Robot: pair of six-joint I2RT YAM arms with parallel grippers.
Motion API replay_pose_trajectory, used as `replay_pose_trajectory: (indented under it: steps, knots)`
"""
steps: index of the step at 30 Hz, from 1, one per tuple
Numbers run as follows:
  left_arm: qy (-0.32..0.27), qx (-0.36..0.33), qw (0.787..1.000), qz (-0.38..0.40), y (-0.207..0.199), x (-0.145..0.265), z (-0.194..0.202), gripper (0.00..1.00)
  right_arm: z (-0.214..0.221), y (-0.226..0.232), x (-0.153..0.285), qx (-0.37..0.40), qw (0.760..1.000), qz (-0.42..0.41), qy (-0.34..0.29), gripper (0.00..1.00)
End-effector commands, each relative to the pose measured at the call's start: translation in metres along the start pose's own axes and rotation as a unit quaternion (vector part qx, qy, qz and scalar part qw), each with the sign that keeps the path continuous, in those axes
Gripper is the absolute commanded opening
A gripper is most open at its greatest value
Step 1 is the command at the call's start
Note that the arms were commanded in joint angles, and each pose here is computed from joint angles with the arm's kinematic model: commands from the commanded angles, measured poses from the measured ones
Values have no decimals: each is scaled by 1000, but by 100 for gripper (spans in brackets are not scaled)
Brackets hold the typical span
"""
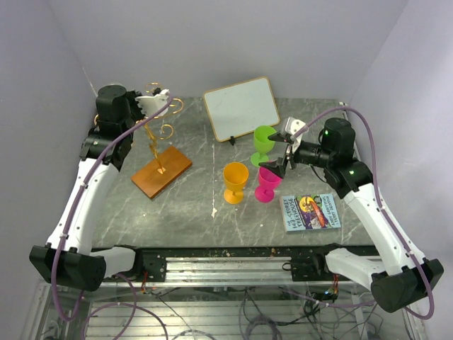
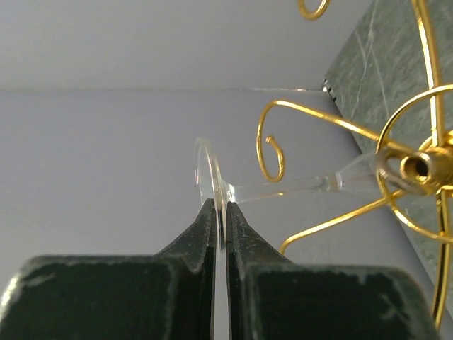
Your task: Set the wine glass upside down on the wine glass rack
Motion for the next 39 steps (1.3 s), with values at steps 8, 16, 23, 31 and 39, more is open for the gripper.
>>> replay_pose_trajectory:
  steps: [8,16,23,31,39]
  knots:
    - [-44,39,998,-35,12,-22,-29,7,0,0,-1,8,1000,0,-8,83]
    - [1,68,997,-28,12,-38,-24,7,1,0,0,10,1000,1,-7,84]
    - [34,69,997,-24,10,-43,-15,7,2,0,0,11,1000,0,-4,84]
    - [61,75,995,-16,8,-45,-3,7,4,0,-1,11,1000,-1,-3,84]
    - [85,79,993,-11,5,-43,6,9,4,0,-1,10,1000,-1,-3,84]
Point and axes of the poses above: each gripper's point midway between its finger pads, its own x axis back along the fingers, its own y axis along the line the jaws close on, z = x × y, the point moved 1 cm from there along x, back along the fingers, and after that the axes turned 5 degrees about -x, right-handed, at the moved point
